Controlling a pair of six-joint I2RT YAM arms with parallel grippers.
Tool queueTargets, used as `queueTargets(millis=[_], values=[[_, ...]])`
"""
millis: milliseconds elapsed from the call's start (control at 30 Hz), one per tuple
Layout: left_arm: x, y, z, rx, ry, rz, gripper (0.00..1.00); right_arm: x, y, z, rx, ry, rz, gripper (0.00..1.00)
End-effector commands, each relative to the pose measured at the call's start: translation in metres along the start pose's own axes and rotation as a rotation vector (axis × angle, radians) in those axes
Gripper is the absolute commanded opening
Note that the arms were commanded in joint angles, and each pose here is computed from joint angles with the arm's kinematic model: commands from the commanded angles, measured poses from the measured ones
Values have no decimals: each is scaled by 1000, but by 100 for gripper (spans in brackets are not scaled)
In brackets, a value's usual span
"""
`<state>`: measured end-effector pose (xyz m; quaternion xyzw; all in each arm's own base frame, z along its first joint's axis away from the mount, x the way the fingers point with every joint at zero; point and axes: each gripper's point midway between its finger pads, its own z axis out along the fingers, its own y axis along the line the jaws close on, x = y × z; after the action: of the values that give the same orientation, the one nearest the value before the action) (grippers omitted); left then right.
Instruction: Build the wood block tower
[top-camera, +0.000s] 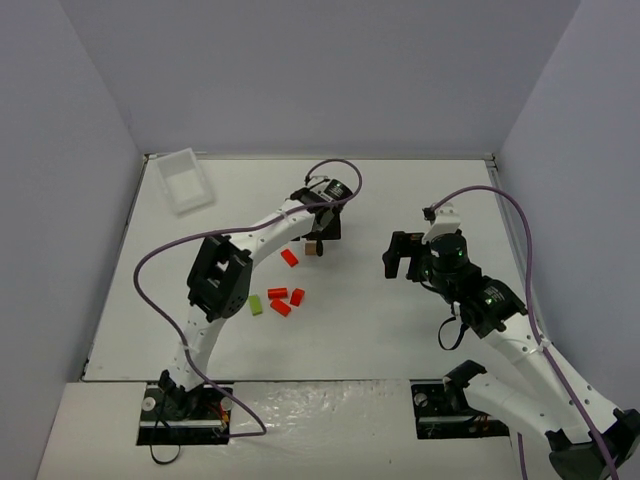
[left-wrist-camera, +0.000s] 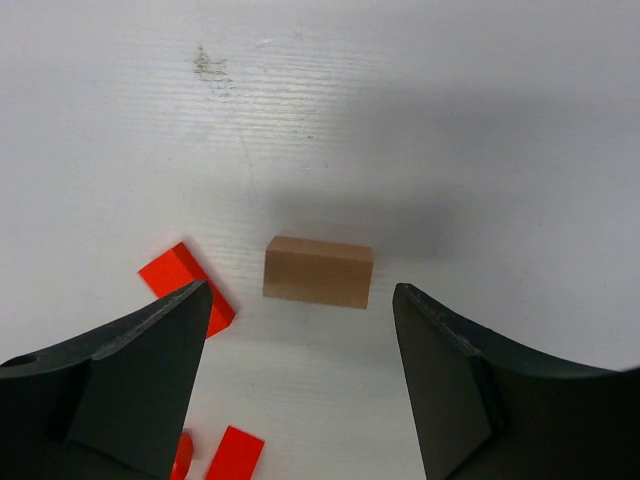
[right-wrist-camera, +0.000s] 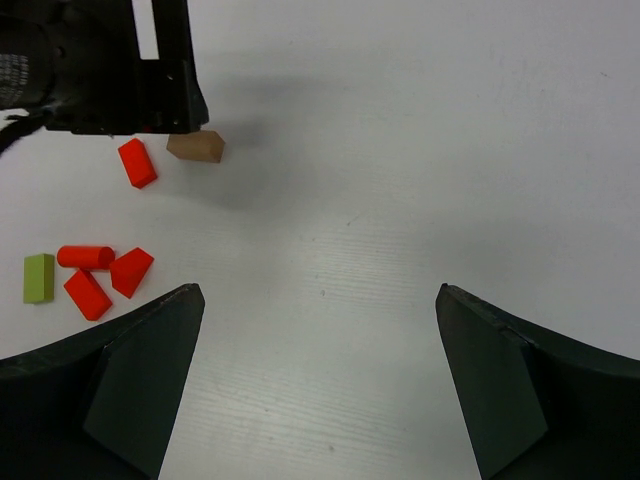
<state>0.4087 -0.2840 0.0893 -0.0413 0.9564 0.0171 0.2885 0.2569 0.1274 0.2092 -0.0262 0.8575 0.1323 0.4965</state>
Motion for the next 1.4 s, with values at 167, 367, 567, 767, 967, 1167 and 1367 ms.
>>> queueTargets(millis=[167, 367, 567, 767, 967, 1167, 1367], values=[[-41, 63, -101, 59, -174, 8, 70, -15, 14, 4, -64, -18, -49, 100], [-22, 117, -101, 201, -195, -98, 70, -10, 25, 28, -78, 64, -116, 95], [-4, 170, -107, 291, -233, -187, 70, -6, 61, 67, -144, 166, -218, 79], [11, 202, -112, 312, -245, -229, 70, 15, 129, 114, -234, 256, -351, 63], [29, 211, -109, 346, -210, -293, 70, 43, 179, 156, -279, 319, -417, 59], [43, 208, -110, 370, -171, -286, 70, 66, 198, 184, -283, 363, -437, 53], [50, 211, -114, 359, -156, -271, 70, 89, 197, 208, -248, 405, -449, 48]])
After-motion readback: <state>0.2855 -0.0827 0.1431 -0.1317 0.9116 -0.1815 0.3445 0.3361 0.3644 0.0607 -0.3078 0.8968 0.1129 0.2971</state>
